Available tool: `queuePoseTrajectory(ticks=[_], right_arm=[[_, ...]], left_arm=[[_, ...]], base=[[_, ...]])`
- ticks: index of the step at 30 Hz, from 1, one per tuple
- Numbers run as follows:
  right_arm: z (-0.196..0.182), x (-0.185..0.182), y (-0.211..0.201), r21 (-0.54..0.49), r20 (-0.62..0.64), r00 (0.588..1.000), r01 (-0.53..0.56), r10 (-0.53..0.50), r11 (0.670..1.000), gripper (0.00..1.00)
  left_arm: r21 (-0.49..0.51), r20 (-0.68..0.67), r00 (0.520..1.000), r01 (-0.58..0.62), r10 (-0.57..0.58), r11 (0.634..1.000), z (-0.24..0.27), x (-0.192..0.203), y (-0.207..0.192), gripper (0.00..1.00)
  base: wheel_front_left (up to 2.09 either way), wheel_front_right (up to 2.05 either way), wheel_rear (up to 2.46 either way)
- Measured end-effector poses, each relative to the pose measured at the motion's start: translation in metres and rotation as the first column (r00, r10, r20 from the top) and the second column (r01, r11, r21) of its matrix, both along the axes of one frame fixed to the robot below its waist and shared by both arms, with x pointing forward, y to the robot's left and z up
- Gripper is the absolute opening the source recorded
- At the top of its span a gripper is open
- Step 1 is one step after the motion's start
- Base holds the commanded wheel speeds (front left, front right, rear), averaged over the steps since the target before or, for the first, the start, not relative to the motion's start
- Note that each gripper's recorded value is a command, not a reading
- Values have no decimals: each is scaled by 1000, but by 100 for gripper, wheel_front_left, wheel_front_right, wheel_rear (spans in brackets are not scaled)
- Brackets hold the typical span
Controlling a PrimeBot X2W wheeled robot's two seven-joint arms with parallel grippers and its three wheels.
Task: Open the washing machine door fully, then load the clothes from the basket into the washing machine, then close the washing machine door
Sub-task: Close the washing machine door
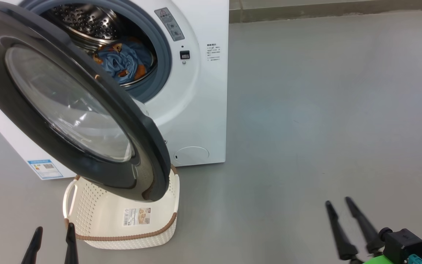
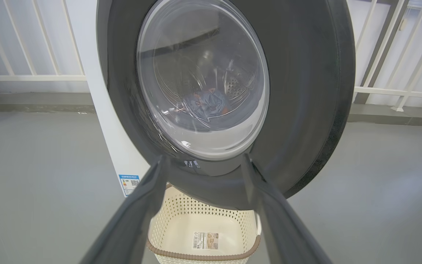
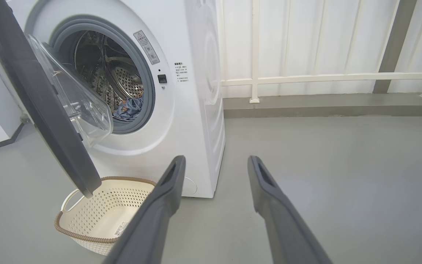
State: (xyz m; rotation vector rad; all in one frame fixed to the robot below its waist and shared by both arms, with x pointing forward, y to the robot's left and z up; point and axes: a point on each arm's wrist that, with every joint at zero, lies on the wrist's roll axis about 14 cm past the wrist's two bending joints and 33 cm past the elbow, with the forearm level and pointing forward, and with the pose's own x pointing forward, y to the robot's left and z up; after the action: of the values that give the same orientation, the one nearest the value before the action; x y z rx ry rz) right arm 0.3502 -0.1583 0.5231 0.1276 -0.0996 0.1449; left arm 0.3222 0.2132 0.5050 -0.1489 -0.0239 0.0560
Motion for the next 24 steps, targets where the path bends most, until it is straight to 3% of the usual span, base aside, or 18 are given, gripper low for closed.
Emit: queuePoseTrajectory(ticks=[15, 24], right_arm=[[-15, 6, 8, -3, -57, 998, -37, 37, 999, 0], [-19, 39, 21, -6, -67, 993, -101, 100, 995, 0]], left_arm=[[1, -20, 1000, -11, 11, 1000, -6, 1, 0, 100], [-1, -5, 1000, -25, 25, 1000, -2, 6, 0, 100]], base=[[0, 0, 0], [0, 0, 0]])
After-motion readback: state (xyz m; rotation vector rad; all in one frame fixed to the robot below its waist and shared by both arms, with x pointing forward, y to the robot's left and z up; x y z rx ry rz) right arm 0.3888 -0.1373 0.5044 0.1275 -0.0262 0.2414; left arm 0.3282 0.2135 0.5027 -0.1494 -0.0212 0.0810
